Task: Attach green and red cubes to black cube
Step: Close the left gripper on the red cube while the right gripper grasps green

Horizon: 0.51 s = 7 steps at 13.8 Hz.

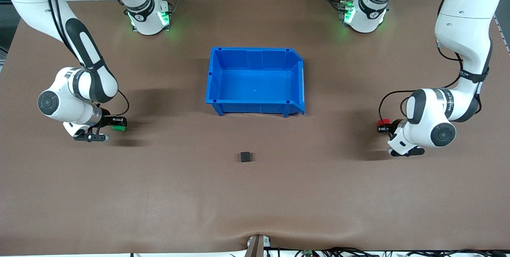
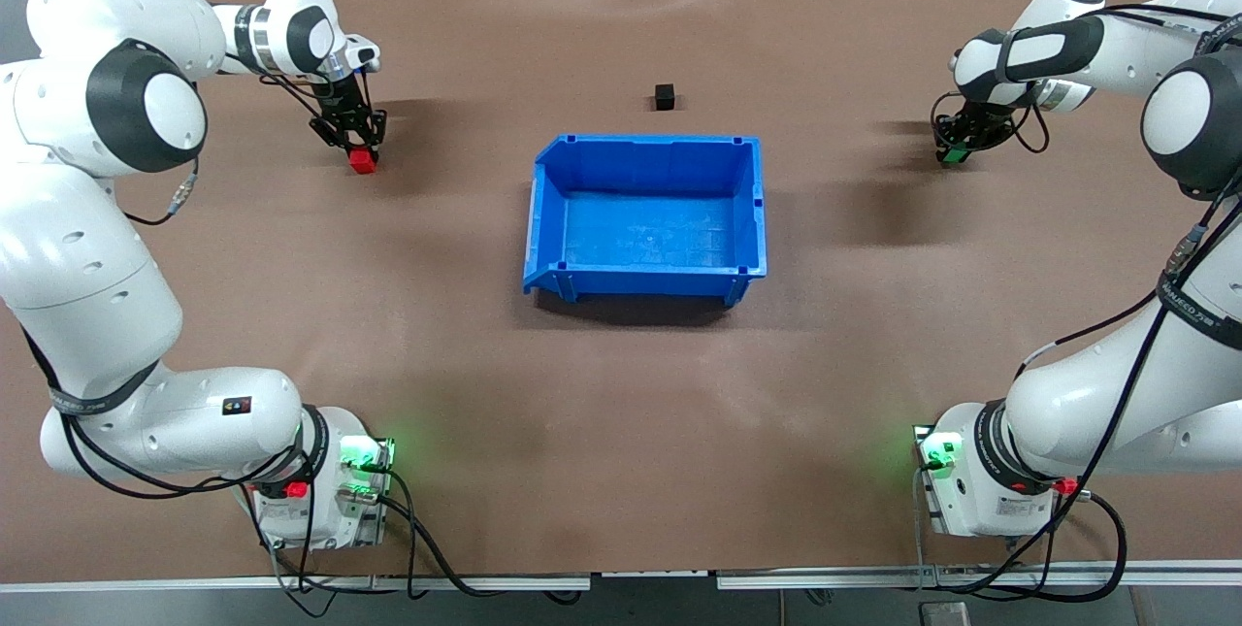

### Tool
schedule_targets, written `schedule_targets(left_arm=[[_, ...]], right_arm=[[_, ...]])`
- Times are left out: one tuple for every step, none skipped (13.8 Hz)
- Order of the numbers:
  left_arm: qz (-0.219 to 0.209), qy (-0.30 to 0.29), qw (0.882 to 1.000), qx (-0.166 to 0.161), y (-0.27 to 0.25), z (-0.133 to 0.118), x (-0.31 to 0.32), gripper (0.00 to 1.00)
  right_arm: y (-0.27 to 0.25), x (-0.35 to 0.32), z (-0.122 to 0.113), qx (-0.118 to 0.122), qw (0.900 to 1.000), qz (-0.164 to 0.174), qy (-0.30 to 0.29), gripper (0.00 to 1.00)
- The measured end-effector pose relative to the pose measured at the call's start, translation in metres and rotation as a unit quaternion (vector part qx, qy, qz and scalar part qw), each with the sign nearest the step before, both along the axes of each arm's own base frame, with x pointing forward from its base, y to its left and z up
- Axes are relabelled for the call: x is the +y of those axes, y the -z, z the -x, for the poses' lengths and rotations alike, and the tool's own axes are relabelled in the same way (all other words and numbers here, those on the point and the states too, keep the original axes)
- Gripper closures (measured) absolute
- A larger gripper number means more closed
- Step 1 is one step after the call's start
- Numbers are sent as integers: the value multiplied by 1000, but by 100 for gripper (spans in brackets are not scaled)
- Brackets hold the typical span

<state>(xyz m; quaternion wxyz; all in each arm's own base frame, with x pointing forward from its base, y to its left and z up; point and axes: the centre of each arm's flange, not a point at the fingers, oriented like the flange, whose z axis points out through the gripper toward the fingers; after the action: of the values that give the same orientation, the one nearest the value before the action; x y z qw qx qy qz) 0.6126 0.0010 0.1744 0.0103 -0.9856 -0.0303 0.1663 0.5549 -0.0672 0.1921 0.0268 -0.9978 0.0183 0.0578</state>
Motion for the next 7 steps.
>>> schedule_targets(left_arm=[[9, -10, 1000, 0, -1, -1, -1, 60], [18, -20, 1000, -1, -2, -2, -3, 60], [24, -31, 999, -4, -4, -4, -4, 60], [27, -42, 999, -5, -6, -6, -4, 60], [25, -53, 998, -7, -8, -8, -6, 60], [25, -60, 998, -11, -11, -11, -6, 60], [25, -64, 997, -16, -16, -15, -7, 60]], right_arm=[[-5, 0, -2, -5, 1000, 0, -7, 61], [-12, 0, -4, -12, 1000, -1, -20, 61], [-20, -1, -7, -21, 999, -2, -36, 61], [-27, -1, -10, -29, 998, -2, -54, 61], [-35, -1, -14, -37, 996, -3, -76, 61], [-41, -2, -17, -39, 994, -6, -99, 61], [-48, -2, -20, -36, 992, -10, -117, 61]])
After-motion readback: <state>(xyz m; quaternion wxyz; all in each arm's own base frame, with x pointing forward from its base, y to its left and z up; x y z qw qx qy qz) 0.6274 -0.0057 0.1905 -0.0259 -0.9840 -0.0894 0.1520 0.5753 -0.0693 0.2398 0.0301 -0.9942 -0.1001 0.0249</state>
